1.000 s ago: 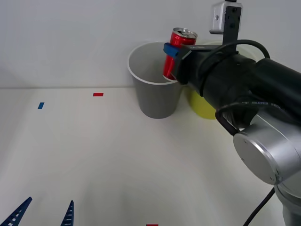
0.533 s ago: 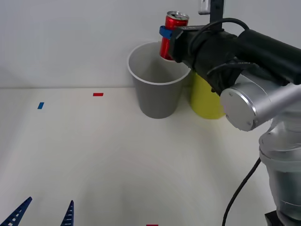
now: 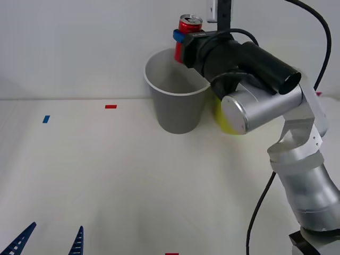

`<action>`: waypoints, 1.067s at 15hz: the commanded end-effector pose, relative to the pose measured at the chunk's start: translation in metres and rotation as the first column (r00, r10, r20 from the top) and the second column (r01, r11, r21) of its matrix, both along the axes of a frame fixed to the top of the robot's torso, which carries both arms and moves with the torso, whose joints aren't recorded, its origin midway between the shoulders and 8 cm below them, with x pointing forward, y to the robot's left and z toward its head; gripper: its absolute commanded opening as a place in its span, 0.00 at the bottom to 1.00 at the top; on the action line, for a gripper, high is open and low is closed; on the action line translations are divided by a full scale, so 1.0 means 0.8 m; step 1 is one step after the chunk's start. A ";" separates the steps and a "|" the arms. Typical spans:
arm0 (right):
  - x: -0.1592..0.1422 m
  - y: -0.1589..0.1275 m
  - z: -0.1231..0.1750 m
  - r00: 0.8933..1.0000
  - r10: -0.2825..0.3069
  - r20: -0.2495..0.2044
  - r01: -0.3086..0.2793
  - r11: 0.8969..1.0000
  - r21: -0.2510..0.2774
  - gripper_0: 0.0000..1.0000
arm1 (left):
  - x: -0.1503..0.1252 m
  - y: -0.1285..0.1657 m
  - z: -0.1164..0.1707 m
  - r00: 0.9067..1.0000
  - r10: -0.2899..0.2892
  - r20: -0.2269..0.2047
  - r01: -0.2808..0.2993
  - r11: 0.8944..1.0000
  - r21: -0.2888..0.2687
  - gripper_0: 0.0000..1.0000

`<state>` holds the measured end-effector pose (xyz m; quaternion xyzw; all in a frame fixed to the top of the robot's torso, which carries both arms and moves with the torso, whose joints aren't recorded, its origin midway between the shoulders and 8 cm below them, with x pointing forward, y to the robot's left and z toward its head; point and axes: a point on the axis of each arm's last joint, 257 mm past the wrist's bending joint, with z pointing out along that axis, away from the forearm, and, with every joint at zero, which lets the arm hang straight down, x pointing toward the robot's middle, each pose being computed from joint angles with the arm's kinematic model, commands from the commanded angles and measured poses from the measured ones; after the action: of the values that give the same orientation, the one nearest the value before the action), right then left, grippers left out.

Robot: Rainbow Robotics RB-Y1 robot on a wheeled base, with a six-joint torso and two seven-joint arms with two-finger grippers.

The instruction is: Put cans in the gray bin and PET bottles in the light green bin.

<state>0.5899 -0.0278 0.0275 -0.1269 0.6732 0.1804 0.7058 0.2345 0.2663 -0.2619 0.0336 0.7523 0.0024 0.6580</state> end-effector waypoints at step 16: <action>-0.042 -0.033 0.032 0.996 -0.065 0.064 0.068 0.996 -0.055 1.00 | 0.000 0.000 0.000 1.000 0.000 0.000 0.000 1.000 0.000 1.00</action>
<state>0.5713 -0.0420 0.0497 -0.1353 0.6504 0.1417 0.7338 0.2345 0.2663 -0.2619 0.0336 0.7523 0.0024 0.6580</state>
